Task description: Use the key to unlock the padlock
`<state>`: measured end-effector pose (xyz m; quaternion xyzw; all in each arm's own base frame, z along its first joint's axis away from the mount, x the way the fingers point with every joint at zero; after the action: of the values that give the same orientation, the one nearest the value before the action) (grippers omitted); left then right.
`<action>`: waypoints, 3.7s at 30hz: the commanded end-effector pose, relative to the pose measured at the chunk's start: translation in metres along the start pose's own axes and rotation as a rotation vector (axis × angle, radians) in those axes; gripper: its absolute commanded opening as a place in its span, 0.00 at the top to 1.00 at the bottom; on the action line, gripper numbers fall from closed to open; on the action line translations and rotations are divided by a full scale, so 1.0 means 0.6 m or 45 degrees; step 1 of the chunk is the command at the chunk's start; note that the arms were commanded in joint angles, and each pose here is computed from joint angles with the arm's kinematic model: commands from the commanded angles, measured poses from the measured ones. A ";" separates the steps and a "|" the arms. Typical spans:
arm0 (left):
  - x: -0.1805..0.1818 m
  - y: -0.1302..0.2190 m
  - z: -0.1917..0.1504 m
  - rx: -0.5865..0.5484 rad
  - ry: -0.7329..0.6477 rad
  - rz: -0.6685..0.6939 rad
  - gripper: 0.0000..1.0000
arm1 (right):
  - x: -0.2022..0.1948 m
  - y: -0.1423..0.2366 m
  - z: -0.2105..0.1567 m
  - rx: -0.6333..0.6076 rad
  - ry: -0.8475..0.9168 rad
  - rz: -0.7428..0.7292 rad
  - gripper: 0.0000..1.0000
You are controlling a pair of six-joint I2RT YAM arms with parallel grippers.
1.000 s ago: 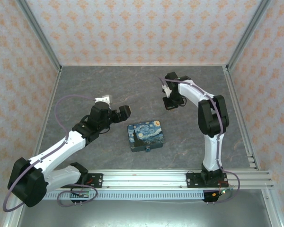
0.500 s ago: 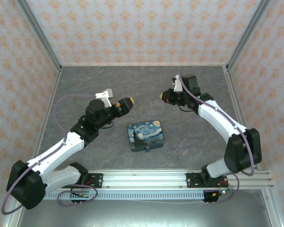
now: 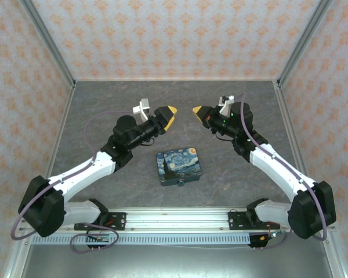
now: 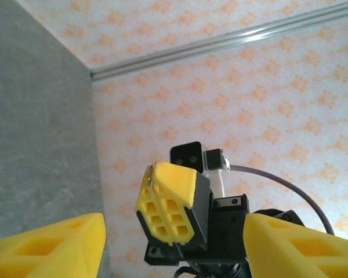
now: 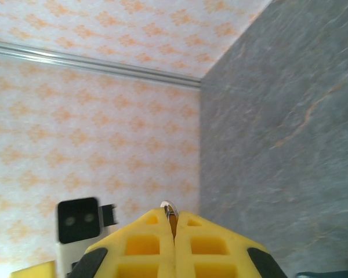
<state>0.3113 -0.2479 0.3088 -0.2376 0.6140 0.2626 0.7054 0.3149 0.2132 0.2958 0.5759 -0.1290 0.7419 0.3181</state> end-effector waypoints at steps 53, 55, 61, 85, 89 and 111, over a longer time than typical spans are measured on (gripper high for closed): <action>0.001 -0.049 -0.033 0.046 0.176 -0.076 0.71 | 0.016 0.008 -0.030 -0.071 -0.125 -0.015 1.00; 0.001 -0.050 -0.032 0.044 0.176 -0.075 0.71 | 0.015 0.008 -0.032 -0.061 -0.131 -0.016 1.00; 0.000 -0.052 -0.032 0.048 0.180 -0.077 0.71 | 0.011 0.006 -0.036 -0.046 -0.128 -0.025 1.00; -0.001 -0.057 -0.035 0.066 0.180 -0.079 0.72 | 0.014 -0.015 -0.040 -0.007 -0.164 0.014 1.00; 0.001 -0.057 -0.035 0.069 0.182 -0.079 0.74 | 0.012 -0.023 -0.046 0.010 -0.167 0.007 1.00; 0.017 -0.042 -0.033 0.045 0.027 0.034 1.00 | 0.021 0.001 -0.043 -0.038 -0.070 -0.001 0.93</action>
<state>0.3207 -0.2829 0.2792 -0.2261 0.6624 0.2532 0.6678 0.3041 0.2352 0.2853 0.6186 -0.1476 0.6996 0.3256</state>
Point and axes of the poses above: each hand's point on the last joint's axis, 136 mm out from that joint toward the fingers, its own y axis back along the fingers, its own x axis along the line the jaws close on, z = x × y, the point moved 3 cm from there along y, back along the fingers, and after that the axes turned 5 degrees about y, right-handed, at the moved point
